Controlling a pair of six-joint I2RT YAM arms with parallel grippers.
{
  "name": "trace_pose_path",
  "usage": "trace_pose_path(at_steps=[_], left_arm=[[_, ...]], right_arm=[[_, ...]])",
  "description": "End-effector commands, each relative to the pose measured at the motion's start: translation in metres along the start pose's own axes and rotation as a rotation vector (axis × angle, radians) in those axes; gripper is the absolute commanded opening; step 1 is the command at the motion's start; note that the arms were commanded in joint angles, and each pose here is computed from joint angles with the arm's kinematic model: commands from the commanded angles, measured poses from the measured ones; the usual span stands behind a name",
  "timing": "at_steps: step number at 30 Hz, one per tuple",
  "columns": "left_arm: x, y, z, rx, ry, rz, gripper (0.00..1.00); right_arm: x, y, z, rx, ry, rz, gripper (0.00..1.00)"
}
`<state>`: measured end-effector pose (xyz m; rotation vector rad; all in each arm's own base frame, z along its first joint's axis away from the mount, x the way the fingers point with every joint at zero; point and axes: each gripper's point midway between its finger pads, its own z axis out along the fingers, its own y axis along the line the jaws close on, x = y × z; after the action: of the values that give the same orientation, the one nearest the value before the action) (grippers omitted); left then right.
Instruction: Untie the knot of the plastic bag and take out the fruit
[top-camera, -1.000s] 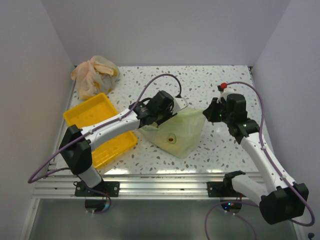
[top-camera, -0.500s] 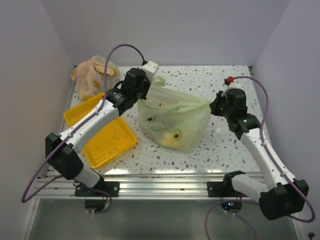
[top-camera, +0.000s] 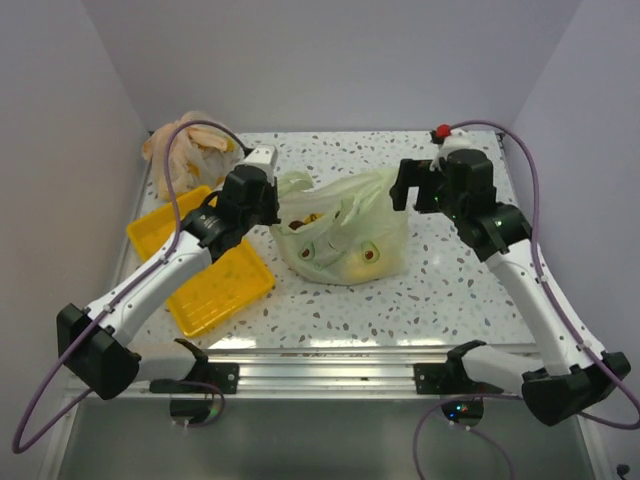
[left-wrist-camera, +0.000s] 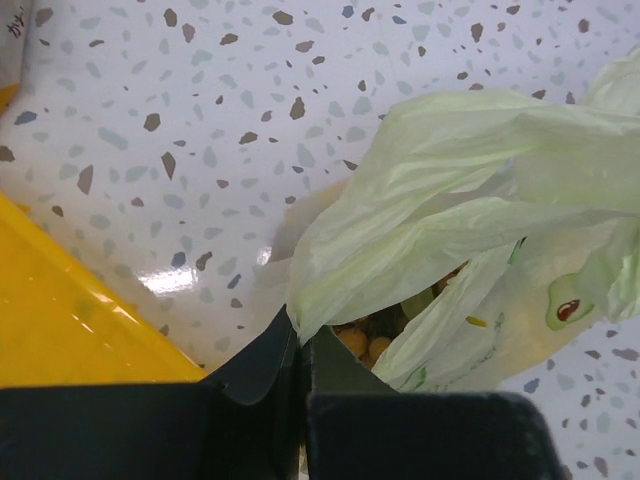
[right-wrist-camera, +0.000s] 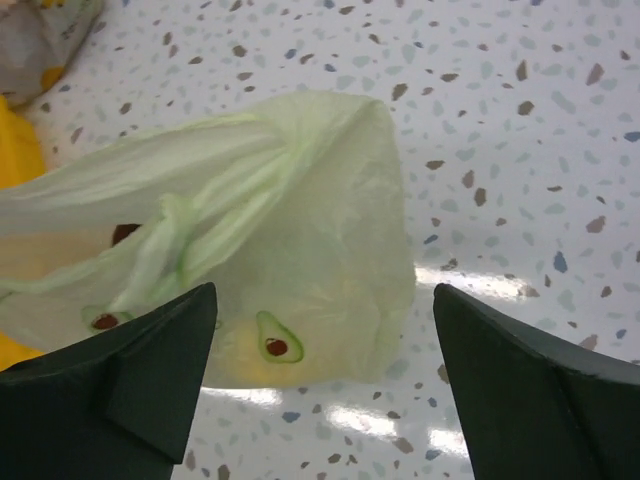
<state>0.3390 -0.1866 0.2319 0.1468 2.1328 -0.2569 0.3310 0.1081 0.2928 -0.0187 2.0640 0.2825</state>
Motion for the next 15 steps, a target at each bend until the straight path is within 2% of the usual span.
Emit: trace_pose_path(at_steps=[1,4,5,7,8,10,15], left_arm=[[-0.010,-0.015,-0.015,0.084,-0.053,-0.150,0.00],[-0.008,-0.023,-0.019,0.132,-0.057,-0.190,0.00],[-0.008,-0.024,-0.020,0.137,-0.059,-0.207,0.00],[-0.002,-0.023,-0.019,0.132,-0.046,-0.218,0.00],[-0.001,-0.022,-0.020,0.130,-0.046,-0.234,0.00],[0.005,-0.019,-0.020,0.118,-0.044,-0.248,0.00],[0.016,-0.012,-0.022,0.101,-0.053,-0.292,0.00]], right_arm=[[-0.009,0.035,-0.021,-0.068,0.012,-0.109,0.99],[-0.012,0.067,-0.015,-0.138,-0.001,-0.095,0.99],[-0.003,0.083,-0.006,-0.158,0.033,-0.098,0.99],[-0.006,0.097,0.001,-0.131,0.025,-0.100,0.99],[0.005,0.113,0.011,-0.124,0.048,-0.111,0.99],[0.004,0.118,0.021,-0.067,0.017,-0.102,0.99],[0.044,0.129,0.066,0.011,0.072,-0.046,0.99]])
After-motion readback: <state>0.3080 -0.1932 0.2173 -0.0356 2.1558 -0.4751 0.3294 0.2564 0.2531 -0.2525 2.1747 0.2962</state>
